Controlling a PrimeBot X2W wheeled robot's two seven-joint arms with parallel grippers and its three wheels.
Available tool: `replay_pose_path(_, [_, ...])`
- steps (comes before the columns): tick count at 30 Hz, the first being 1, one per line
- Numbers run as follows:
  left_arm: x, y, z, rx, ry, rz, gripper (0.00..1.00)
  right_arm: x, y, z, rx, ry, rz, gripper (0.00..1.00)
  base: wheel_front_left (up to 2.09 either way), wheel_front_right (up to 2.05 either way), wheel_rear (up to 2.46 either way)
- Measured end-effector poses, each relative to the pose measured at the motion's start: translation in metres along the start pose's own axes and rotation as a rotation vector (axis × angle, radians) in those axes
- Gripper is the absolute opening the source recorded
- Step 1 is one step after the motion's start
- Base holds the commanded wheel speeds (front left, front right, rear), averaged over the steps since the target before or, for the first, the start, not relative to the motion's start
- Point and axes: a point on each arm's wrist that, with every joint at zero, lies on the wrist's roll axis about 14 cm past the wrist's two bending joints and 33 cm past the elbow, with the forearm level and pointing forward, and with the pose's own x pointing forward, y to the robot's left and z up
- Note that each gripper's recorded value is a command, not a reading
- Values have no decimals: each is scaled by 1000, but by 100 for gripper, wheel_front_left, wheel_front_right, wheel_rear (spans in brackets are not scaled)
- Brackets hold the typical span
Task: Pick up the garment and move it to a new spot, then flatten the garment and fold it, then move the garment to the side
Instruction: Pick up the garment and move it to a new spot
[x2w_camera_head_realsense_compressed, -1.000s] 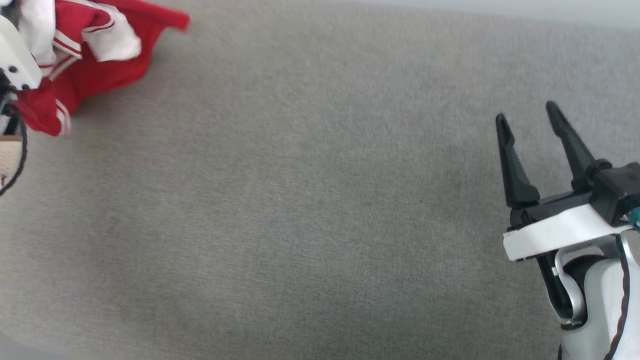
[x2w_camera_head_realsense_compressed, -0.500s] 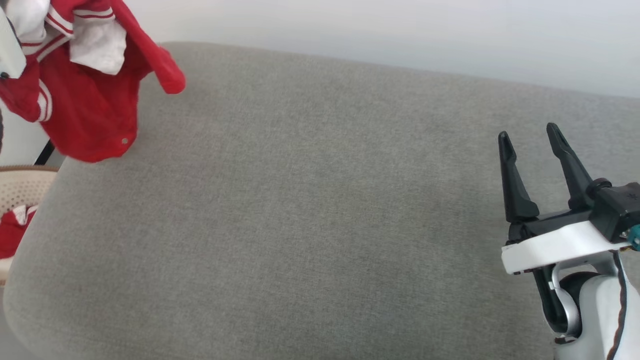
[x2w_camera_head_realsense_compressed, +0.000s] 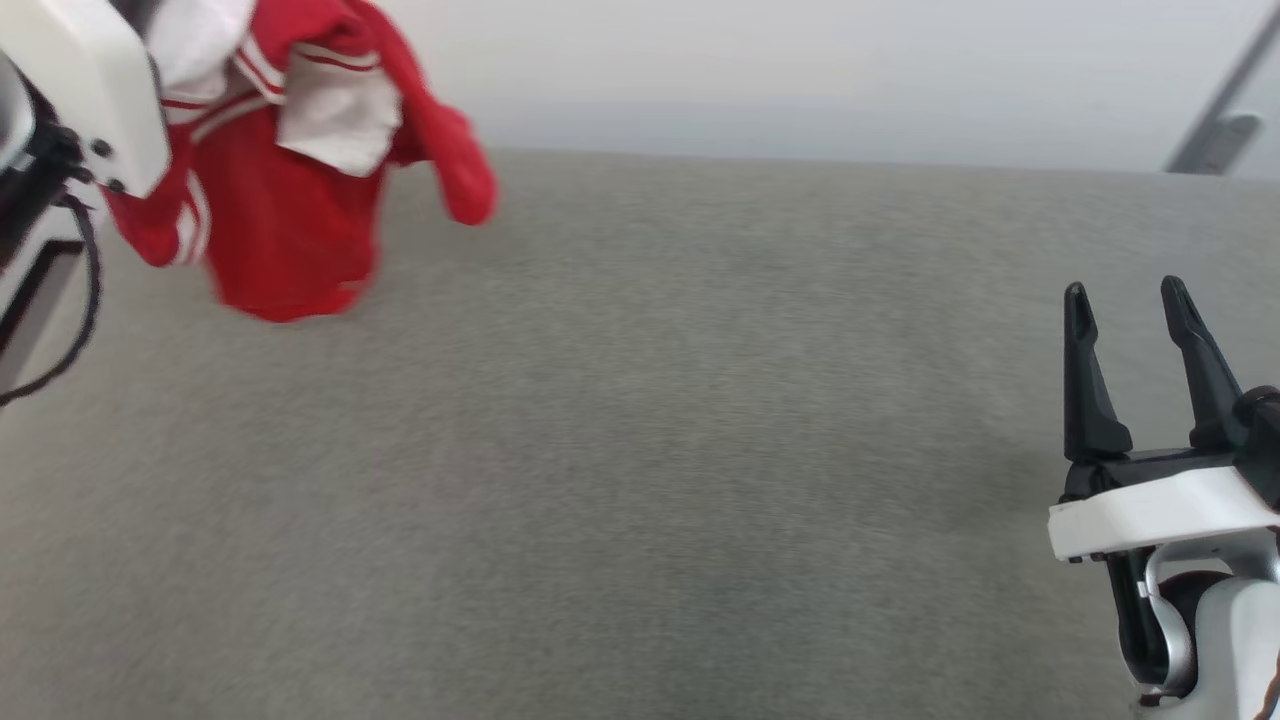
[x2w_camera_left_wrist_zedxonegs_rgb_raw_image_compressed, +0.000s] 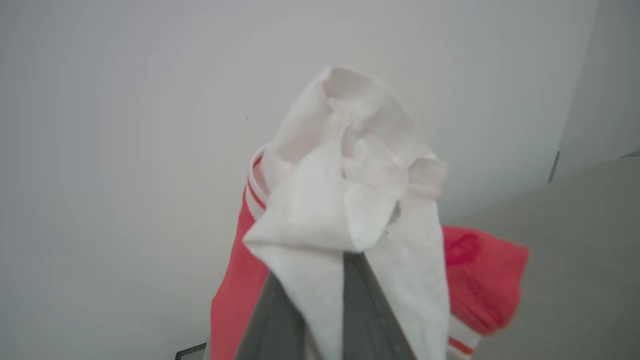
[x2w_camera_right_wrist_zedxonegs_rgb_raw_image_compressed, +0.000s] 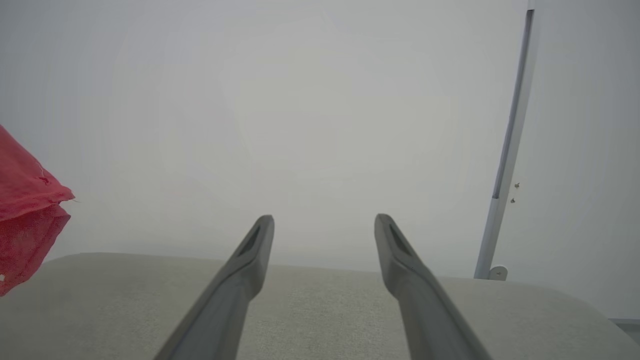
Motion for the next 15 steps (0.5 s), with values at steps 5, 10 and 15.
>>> replay_pose_path(5, [15, -58, 14, 28, -18, -142, 0, -17, -29, 7, -18, -11, -85, 100, 0, 0, 0])
replay_pose_path(10, [27, -129, 13, 34, -5, -318, 0, -36, -57, 10, -38, -12, -170, 100, 0, 0, 0])
replay_pose_path(15, [31, -202, -10, 15, 69, -510, 0, -54, -76, 7, -43, 4, -232, 100, 0, 0, 0])
